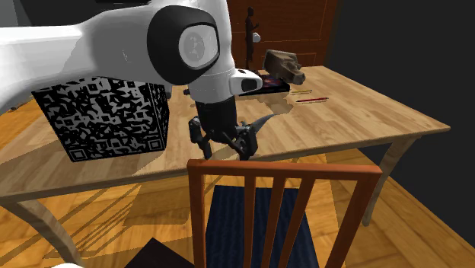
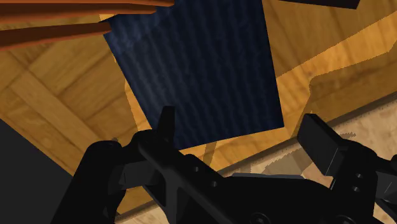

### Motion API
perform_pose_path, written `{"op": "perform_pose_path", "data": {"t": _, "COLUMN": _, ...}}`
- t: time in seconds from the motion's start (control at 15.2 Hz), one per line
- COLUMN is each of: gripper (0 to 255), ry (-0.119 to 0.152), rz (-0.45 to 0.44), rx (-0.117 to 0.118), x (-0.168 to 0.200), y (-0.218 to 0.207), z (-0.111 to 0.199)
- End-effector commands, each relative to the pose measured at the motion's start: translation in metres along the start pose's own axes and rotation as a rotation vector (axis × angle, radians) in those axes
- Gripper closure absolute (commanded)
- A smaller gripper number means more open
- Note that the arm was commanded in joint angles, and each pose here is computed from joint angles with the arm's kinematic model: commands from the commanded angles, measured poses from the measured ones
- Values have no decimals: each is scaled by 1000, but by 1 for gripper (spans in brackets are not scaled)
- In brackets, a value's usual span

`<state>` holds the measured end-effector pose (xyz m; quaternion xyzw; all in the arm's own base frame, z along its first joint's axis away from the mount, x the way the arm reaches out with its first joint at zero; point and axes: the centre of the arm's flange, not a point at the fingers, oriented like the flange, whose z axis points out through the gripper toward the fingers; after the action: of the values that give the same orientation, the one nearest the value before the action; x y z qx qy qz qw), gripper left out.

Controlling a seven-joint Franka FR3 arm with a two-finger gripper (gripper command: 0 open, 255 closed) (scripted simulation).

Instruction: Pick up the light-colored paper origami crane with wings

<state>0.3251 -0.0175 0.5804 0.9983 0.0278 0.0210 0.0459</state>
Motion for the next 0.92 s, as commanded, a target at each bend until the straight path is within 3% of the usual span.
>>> {"op": "perform_pose_path", "data": {"t": 0.0, "gripper": 0, "ry": 0, "rz": 0, "rx": 0, "x": 0, "y": 0, "z": 0}}
{"op": "perform_pose_path", "data": {"t": 0.86, "gripper": 0, "ry": -128, "rz": 547, "rx": 72, "x": 159, "y": -72, "z": 27}}
